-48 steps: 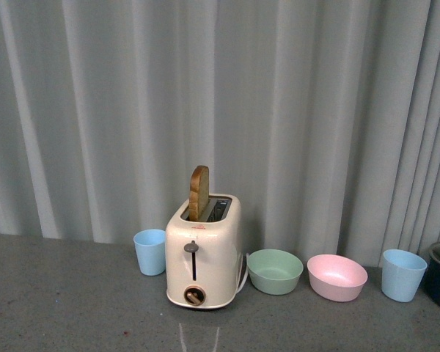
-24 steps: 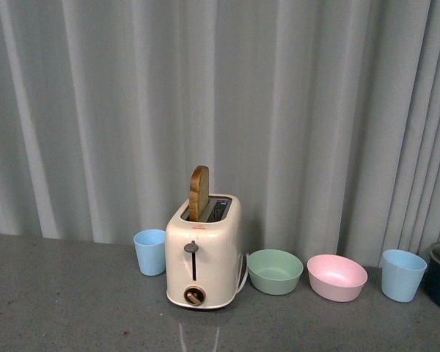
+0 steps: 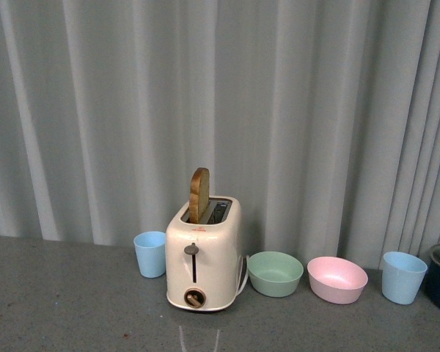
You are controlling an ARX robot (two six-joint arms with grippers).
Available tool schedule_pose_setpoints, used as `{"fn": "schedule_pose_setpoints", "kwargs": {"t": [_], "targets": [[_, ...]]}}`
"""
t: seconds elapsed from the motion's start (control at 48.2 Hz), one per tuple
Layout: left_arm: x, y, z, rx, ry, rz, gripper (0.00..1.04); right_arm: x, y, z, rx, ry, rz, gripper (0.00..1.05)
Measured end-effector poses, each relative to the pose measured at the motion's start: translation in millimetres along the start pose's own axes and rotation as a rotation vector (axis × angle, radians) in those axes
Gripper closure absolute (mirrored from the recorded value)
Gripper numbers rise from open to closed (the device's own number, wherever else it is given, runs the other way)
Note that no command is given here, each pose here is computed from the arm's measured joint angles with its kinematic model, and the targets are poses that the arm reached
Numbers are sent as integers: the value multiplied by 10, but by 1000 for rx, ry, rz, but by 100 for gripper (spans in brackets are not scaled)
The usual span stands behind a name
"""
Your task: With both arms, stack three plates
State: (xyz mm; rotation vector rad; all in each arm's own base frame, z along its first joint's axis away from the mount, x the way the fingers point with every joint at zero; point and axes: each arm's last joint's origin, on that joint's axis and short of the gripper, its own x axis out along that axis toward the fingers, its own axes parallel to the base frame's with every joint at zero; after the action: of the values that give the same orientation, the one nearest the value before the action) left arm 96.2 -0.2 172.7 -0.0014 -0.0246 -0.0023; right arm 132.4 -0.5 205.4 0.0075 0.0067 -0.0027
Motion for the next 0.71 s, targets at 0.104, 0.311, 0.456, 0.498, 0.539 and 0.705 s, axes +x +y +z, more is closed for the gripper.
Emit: {"fn": "schedule_pose_setpoints", "kwargs": {"t": [0.104,0.311,0.456,0.498,0.539,0.705], "targets": [[0,0,0,0,0,0,7,-51,-1,-89,-4,-1,0,102],[0,0,0,0,0,0,7,-116,-1,-196,-5,-1,0,102],[0,0,0,0,0,0,7,-149,-2,-239,-5,-3,0,102],[0,0,0,0,0,0,7,-159,-2,-251,-5,-3,0,102],[0,0,0,0,0,0,7,-167,-2,-262,-5,-3,0,102],[0,0,0,0,0,0,7,-205,-2,-310,-5,-3,0,102]]}}
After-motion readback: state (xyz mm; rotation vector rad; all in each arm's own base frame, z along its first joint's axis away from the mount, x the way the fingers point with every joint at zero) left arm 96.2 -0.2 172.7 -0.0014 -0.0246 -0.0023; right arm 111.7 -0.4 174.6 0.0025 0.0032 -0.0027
